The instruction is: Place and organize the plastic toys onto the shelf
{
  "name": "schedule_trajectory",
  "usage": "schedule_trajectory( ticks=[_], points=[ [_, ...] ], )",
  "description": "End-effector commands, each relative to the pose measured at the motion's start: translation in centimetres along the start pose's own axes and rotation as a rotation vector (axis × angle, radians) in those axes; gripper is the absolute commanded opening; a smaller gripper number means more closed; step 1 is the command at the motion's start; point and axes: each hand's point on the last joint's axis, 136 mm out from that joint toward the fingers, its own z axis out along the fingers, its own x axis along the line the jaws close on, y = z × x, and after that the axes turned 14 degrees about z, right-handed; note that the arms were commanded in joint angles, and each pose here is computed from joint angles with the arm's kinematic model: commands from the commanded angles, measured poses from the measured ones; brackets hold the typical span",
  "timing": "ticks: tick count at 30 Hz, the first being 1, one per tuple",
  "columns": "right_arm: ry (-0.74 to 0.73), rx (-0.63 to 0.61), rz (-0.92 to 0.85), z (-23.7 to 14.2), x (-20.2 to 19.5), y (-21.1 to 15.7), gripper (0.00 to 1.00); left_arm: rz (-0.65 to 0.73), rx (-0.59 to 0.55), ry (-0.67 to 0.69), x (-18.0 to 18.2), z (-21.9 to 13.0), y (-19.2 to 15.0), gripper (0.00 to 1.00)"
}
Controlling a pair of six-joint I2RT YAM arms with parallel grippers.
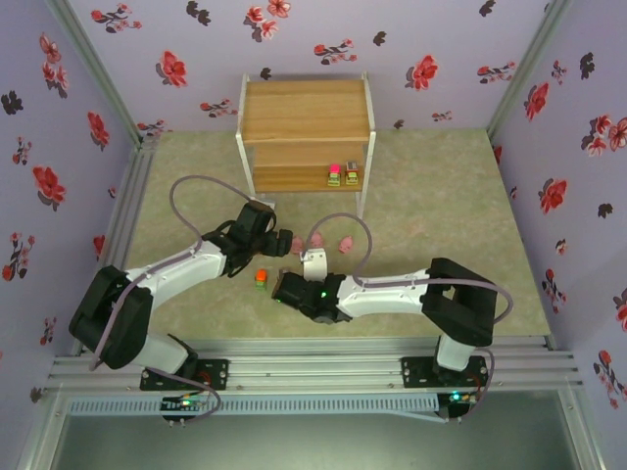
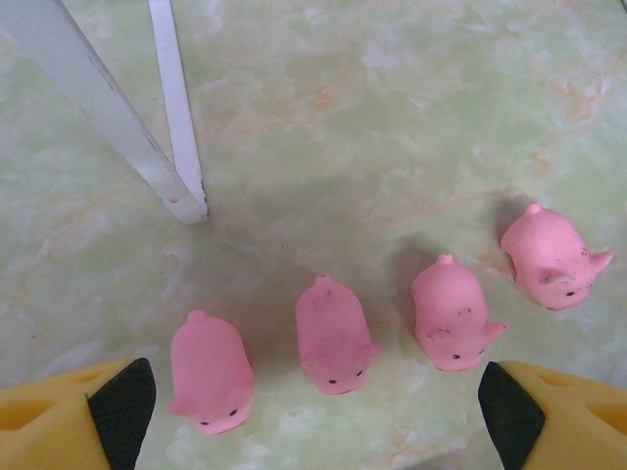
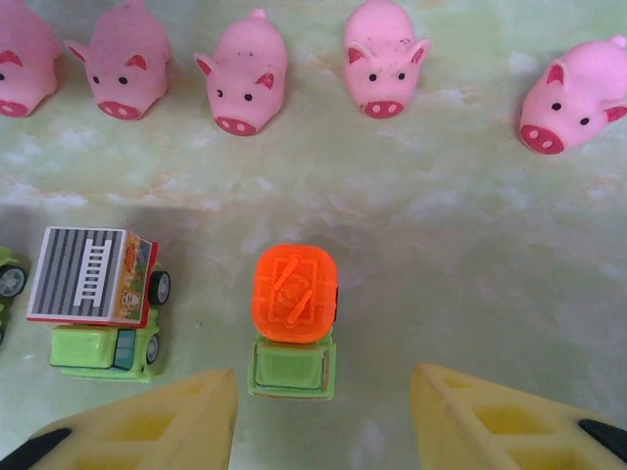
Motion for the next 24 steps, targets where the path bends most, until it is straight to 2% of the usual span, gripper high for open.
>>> schedule_trajectory(
  ticks=[1, 24],
  points=[
    [-0.003, -0.022, 0.02, 0.7, 0.0, -0.7, 0.31, -0.024, -0.006, 0.02, 0.5, -0.1, 0.6, 0.9],
    [-0.056, -0.046, 0.013, 2.7, -0.1, -1.5, 0.25, -0.028, -0.022, 0.003, 0.3, -0.2, 0.7, 0.9]
  ],
)
